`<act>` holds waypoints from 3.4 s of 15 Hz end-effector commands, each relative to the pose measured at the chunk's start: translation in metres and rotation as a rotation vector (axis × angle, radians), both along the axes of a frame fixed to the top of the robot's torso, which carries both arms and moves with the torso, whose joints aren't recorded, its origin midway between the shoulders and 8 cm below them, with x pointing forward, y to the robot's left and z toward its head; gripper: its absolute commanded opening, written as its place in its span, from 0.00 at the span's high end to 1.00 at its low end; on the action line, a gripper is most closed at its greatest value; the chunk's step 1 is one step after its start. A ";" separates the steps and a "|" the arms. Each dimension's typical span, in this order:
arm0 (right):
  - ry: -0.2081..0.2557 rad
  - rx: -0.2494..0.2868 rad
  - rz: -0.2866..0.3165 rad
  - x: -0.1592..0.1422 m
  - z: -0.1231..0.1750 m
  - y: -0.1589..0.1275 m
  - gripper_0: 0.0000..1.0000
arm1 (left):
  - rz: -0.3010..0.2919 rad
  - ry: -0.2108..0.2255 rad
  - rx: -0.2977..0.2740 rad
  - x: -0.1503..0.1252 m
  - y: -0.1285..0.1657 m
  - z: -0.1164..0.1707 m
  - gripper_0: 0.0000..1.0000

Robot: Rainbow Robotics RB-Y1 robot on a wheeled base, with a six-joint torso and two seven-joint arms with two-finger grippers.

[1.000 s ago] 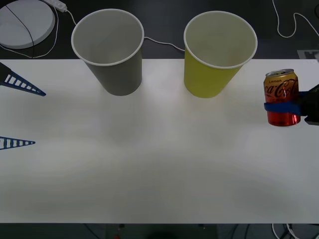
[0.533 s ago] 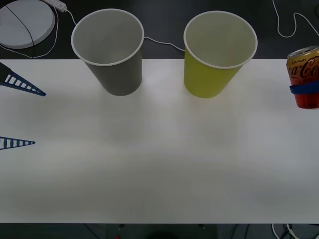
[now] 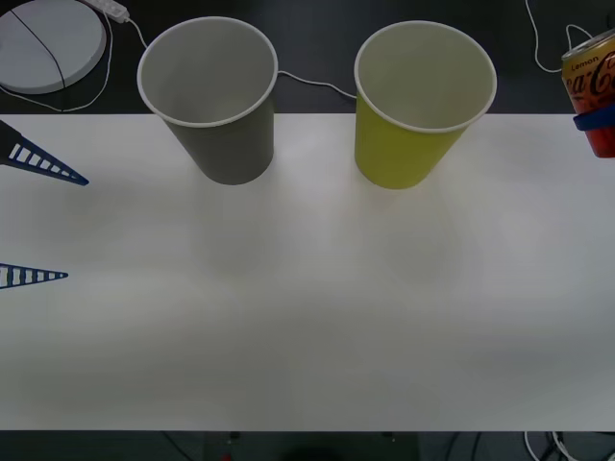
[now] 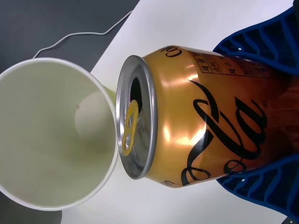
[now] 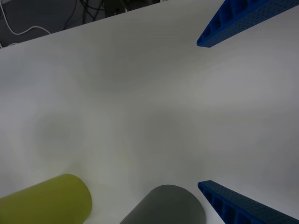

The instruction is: Put the can into the green bin and the plastic bottle into the gray bin

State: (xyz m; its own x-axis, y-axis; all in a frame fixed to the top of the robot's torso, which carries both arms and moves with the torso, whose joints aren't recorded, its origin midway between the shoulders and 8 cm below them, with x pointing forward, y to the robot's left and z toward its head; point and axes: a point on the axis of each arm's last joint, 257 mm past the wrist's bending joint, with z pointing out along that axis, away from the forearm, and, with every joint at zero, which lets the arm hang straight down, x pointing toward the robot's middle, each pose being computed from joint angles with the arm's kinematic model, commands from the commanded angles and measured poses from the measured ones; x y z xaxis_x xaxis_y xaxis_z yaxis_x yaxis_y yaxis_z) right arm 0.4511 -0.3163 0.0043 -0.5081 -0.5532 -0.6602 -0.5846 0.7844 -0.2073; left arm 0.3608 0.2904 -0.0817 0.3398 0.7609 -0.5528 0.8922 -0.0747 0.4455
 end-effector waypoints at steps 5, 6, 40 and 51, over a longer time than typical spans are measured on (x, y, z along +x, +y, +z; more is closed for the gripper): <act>-0.054 -0.136 0.070 0.052 0.015 0.058 1.00 | 0.000 0.000 0.000 0.000 0.000 0.000 0.00; -0.072 -0.140 0.079 0.064 0.020 0.072 1.00 | 0.000 0.000 0.000 0.000 0.000 0.000 0.00; -0.188 -0.188 0.353 0.023 0.023 0.085 0.00 | 0.000 0.000 0.000 0.000 0.000 0.000 0.00; -0.215 -0.274 0.546 -0.064 -0.048 0.028 0.00 | 0.000 0.000 0.000 0.000 0.000 0.000 0.00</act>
